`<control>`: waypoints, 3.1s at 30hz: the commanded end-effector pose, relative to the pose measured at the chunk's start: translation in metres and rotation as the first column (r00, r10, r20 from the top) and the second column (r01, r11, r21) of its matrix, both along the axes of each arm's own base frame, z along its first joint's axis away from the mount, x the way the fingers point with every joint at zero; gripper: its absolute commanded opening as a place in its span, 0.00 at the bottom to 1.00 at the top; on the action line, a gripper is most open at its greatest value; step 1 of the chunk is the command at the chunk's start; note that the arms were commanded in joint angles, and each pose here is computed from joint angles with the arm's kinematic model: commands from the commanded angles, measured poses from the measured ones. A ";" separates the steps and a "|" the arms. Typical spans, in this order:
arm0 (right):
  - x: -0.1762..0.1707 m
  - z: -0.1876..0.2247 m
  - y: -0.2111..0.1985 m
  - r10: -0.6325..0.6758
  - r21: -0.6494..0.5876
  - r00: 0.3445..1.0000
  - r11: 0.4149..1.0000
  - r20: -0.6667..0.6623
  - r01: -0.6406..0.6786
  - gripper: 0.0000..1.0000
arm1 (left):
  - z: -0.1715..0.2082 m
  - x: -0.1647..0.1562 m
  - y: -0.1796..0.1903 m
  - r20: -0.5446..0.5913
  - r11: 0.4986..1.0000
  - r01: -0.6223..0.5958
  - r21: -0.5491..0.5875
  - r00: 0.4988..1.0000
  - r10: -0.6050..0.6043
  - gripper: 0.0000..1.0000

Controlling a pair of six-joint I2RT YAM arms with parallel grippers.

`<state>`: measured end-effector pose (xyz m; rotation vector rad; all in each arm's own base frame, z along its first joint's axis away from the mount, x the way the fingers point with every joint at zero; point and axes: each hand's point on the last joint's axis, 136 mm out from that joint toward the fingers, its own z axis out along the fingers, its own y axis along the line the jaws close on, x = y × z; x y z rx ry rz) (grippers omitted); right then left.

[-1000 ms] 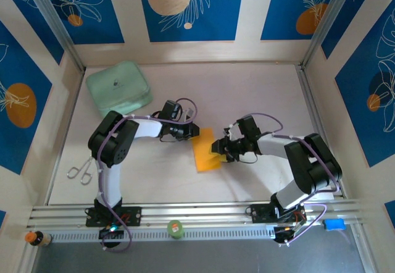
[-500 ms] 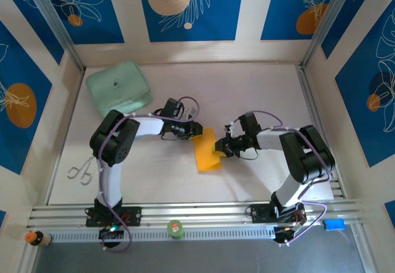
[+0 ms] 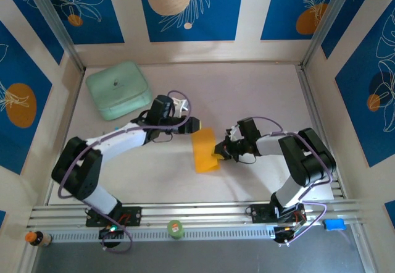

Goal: Fold a paper plane with a square sheet of paper (pick it up from the middle)
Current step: Fold the triangle a second time at the center of the table.

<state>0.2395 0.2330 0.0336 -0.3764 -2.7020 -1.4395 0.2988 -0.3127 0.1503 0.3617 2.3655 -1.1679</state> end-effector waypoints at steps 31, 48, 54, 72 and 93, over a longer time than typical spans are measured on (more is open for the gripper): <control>0.016 0.015 -0.004 0.032 0.059 0.999 0.998 0.021 -0.033 0.05 | -0.064 -0.127 -0.063 0.491 0.786 0.175 0.592 0.696 -0.525 0.59; 0.016 0.017 -0.005 0.023 0.050 0.999 0.998 0.028 -0.025 0.05 | -0.080 -0.110 -0.065 0.507 0.671 -0.018 0.742 0.669 -0.543 0.56; 0.017 0.019 -0.005 0.026 0.047 0.999 0.999 0.032 -0.028 0.05 | -0.084 -0.109 -0.062 0.495 0.650 -0.024 0.759 0.671 -0.553 0.44; 0.019 0.028 -0.016 0.000 -0.006 0.997 1.000 0.081 0.000 0.17 | -0.075 -0.115 -0.073 0.423 0.785 0.151 0.601 0.773 -0.473 0.02; -0.020 0.023 -0.036 -0.082 -0.114 0.993 0.989 0.082 0.091 0.09 | -0.070 -0.102 -0.066 0.233 0.933 0.267 0.241 0.918 -0.322 0.02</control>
